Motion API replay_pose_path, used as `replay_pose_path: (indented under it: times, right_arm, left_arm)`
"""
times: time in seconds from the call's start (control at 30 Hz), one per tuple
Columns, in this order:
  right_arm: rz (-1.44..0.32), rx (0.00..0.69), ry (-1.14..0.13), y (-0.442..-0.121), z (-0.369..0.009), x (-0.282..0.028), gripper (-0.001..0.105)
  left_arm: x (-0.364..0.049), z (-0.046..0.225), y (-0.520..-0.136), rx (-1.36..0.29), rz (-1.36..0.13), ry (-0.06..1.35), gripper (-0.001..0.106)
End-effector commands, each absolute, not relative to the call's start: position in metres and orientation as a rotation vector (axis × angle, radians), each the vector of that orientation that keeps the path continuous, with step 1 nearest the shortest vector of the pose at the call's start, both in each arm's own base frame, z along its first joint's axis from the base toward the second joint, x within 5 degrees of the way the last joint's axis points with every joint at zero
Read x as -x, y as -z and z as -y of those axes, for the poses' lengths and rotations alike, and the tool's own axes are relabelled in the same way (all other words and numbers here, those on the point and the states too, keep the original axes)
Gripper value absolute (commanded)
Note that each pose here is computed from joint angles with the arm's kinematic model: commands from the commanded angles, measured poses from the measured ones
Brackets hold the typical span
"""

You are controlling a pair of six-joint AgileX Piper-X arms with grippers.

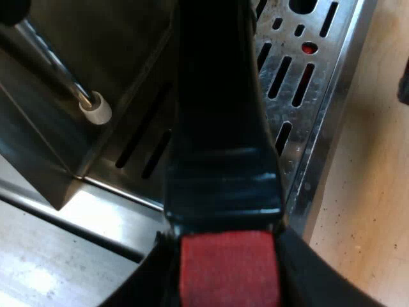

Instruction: Put the handle in the coffee machine

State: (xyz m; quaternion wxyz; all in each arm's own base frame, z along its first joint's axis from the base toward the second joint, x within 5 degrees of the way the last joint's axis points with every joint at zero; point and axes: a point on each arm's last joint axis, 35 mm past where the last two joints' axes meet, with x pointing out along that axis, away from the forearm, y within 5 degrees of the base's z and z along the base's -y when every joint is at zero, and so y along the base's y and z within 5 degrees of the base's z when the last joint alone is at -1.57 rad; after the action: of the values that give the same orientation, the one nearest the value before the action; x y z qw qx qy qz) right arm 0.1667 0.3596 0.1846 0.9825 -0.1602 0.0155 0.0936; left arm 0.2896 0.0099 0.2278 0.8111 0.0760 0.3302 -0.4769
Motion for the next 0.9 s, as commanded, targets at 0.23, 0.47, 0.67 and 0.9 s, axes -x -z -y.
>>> replay_pose_path:
  times: [0.23, 0.47, 0.67, 0.9]
  right_arm:
    - [-0.024, 0.322, -0.185, -0.187, -0.36, -0.168, 0.104]
    - [-0.024, 0.322, -0.185, -0.187, -0.36, -0.168, 0.104]
    - [-0.024, 0.322, -0.185, -0.187, -0.36, -0.168, 0.104]
    - [-0.025, 0.314, -0.185, -0.187, -0.36, -0.168, 0.104]
  left_arm:
    - [-0.292, -0.009, -0.242, -0.152, -0.631, 1.055, 0.0]
    - [-0.294, -0.009, -0.256, -0.147, -0.625, 1.06, 0.0]
    - [-0.292, -0.009, -0.258, -0.14, -0.626, 1.065, 0.0]
    - [-0.282, -0.007, -0.28, -0.186, -0.544, 1.073, 0.0]
